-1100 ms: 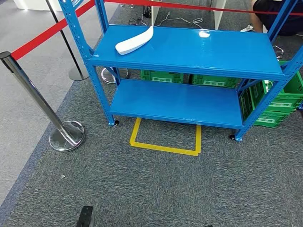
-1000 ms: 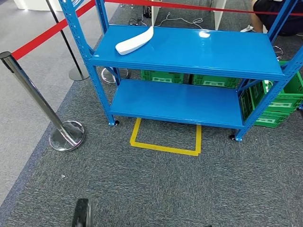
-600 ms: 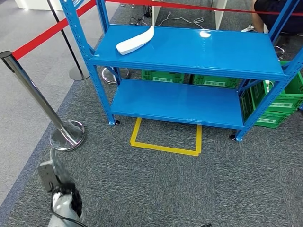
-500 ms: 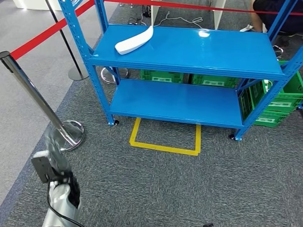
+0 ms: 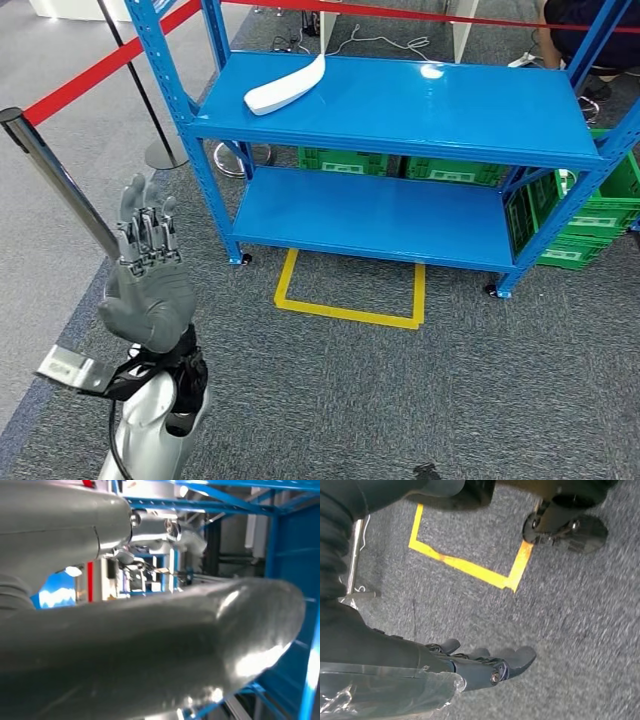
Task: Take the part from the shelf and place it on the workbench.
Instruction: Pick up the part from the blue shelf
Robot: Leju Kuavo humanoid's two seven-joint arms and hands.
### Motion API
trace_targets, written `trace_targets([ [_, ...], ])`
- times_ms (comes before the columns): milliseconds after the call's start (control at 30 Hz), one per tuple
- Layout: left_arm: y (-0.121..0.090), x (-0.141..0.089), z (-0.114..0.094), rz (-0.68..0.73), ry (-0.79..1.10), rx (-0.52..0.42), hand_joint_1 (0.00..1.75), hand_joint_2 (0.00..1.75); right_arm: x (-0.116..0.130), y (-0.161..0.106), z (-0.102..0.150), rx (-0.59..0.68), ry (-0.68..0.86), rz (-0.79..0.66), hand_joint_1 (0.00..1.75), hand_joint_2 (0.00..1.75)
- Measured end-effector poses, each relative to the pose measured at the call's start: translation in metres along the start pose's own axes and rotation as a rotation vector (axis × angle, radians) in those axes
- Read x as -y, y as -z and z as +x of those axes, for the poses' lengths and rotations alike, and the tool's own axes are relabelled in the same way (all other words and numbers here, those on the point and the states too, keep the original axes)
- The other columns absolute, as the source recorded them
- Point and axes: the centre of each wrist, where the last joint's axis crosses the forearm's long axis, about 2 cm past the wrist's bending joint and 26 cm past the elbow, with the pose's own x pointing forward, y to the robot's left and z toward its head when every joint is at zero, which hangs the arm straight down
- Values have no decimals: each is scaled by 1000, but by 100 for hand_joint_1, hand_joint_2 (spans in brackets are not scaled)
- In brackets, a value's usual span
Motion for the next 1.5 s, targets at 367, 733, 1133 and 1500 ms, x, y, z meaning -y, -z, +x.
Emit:
trace_targets([
  [367,-1,25,15,-190,-77,41,0,0,0,0,-1,175,116,84,0,175],
  [733,2,24,28,-185,-102,82,0,0,1,0,-1,132,38,42,0,175],
  [1133,1,20,31,-179,-109,91,0,0,3,1,-1,29,76,38,0,0],
  [1500,0,25,28,-196,-144,79,0,0,6,1,-1,-235,21,-104,0,0],
])
